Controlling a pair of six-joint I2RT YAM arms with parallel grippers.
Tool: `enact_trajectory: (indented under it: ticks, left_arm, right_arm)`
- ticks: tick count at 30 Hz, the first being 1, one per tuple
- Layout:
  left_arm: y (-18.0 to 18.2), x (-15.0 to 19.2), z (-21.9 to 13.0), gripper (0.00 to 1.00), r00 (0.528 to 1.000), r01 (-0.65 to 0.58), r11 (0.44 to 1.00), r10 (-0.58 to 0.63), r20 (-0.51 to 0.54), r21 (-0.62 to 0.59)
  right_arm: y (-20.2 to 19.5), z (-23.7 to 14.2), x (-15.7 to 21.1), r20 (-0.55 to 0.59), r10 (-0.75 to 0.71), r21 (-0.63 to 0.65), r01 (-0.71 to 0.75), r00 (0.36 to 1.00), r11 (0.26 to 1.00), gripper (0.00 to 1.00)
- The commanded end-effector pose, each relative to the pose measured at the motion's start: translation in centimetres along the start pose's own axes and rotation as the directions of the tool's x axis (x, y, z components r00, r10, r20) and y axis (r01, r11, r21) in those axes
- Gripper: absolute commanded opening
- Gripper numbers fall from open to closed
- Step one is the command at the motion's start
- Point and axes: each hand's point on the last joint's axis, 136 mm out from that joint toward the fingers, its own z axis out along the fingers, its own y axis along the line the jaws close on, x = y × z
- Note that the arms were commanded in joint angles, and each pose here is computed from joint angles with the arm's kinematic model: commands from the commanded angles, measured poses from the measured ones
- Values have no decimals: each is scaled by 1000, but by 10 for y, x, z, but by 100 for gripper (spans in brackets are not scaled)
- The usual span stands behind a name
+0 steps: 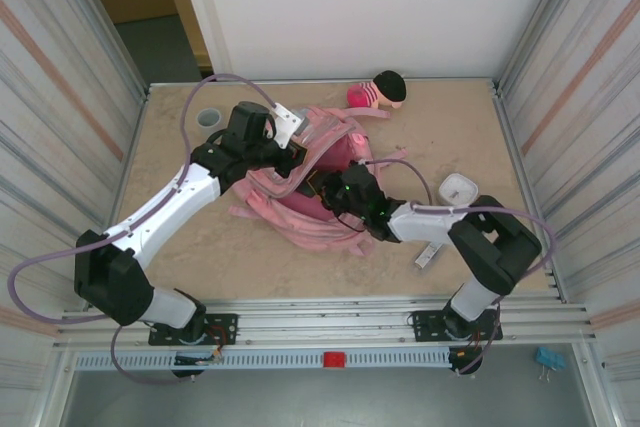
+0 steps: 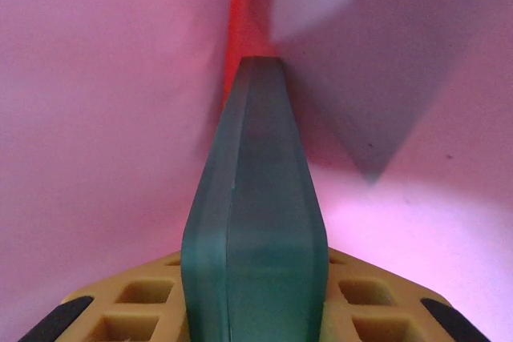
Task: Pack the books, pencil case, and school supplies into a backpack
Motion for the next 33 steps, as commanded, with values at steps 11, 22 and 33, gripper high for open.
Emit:
enact_trajectory:
  ticks: [11,22,33]
  left_arm:
    - [-2,-58,-34,2,974,-54,998,59,219,-28]
    - [18,-16,-28,4,993,-58,991,69,94,-119]
    - [8,40,-20,19,997,-14,997,9,-81,-70]
  right_arm:
    - [-1,50,18,-41,63,47,-62,997,997,37]
    - [-40,-25,22,-118,14,173,6,993,985,64]
    - [-11,-149,-57,99,-214,243,185,972,952,68]
